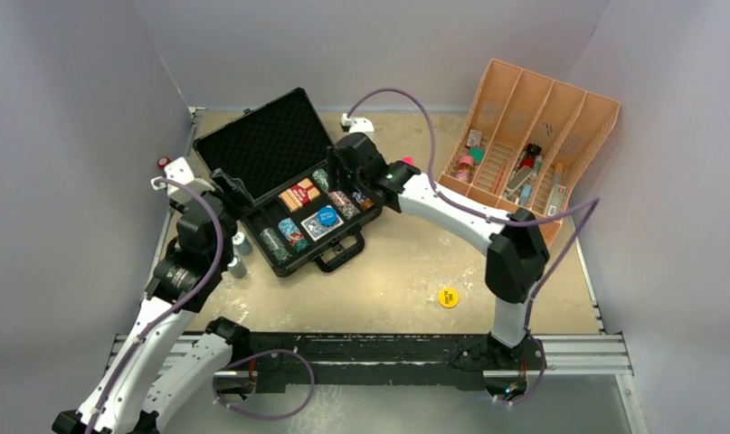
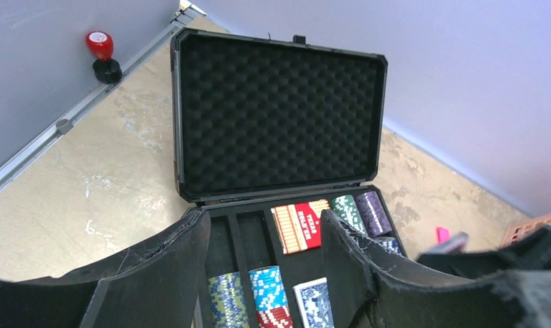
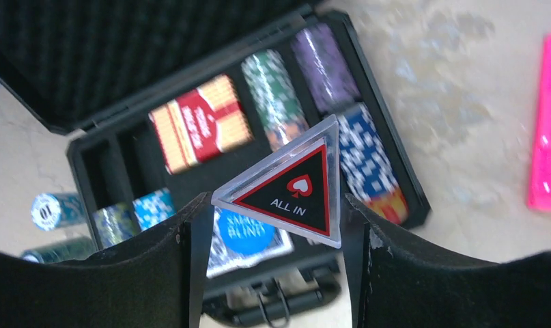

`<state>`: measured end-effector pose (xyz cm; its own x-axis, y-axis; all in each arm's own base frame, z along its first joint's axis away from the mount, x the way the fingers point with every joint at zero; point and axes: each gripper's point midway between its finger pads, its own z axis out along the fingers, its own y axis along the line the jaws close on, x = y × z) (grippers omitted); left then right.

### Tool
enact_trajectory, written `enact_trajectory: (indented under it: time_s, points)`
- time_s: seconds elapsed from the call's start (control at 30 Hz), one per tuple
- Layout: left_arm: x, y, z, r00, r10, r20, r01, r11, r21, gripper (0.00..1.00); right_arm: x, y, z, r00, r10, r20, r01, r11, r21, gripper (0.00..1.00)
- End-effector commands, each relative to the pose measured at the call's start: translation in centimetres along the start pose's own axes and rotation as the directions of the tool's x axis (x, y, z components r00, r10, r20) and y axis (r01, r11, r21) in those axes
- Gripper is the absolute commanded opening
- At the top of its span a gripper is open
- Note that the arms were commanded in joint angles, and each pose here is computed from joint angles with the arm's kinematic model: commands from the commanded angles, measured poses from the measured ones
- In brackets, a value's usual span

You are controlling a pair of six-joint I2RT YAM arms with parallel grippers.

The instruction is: Pack up texas hold em set

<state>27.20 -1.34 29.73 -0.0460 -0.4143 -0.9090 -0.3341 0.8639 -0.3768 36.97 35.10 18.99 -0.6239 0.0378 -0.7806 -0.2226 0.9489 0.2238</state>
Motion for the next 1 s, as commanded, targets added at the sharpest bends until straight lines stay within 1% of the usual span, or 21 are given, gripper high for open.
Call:
enact_trajectory:
  time_s: [0.0, 0.1, 0.17, 0.33, 0.53, 0.8, 0.97]
  points:
    - [-2.4, 0.1, -0.6, 0.994, -0.078, 0.078, 0.078, 0.997, 0.001, 0.59, -3.9, 4.4, 1.5, 0.988, -0.093, 0.124, 0.106, 0.990, -0.098, 0.54]
    - [-2.7, 0.5, -0.7, 0.992, -0.085, 0.091, 0.087, 0.996, -0.014, 0.59, -3.9, 6.9, 3.0, 0.977, -0.152, 0.148, 0.173, 0.974, -0.147, 0.55]
    - [-3.0, 0.7, -0.9, 0.991, -0.093, 0.099, 0.095, 0.995, -0.014, 0.59, -4.4, 9.5, 3.5, 0.970, -0.184, 0.161, 0.215, 0.954, -0.207, 0.55]
    - [-3.1, 0.8, -1.0, 0.989, -0.100, 0.106, 0.102, 0.995, -0.011, 0.59, -2.7, 12.3, 5.7, 0.962, -0.240, 0.133, 0.264, 0.941, -0.213, 0.56]
    - [-3.0, 0.6, -0.9, 0.991, -0.095, 0.099, 0.096, 0.995, -0.007, 0.59, 0.7, 12.0, 8.0, 0.961, -0.269, 0.057, 0.275, 0.940, -0.202, 0.56]
    - [-2.7, 0.6, -0.8, 0.992, -0.087, 0.090, 0.088, 0.996, -0.008, 0.59, 3.3, 11.4, 9.6, 0.938, -0.346, -0.013, 0.336, 0.920, -0.203, 0.59]
    - [-2.7, 0.6, -0.7, 0.992, -0.085, 0.089, 0.086, 0.996, -0.012, 0.59, 4.3, 11.3, 10.1, 0.935, -0.351, -0.043, 0.336, 0.921, -0.198, 0.61]
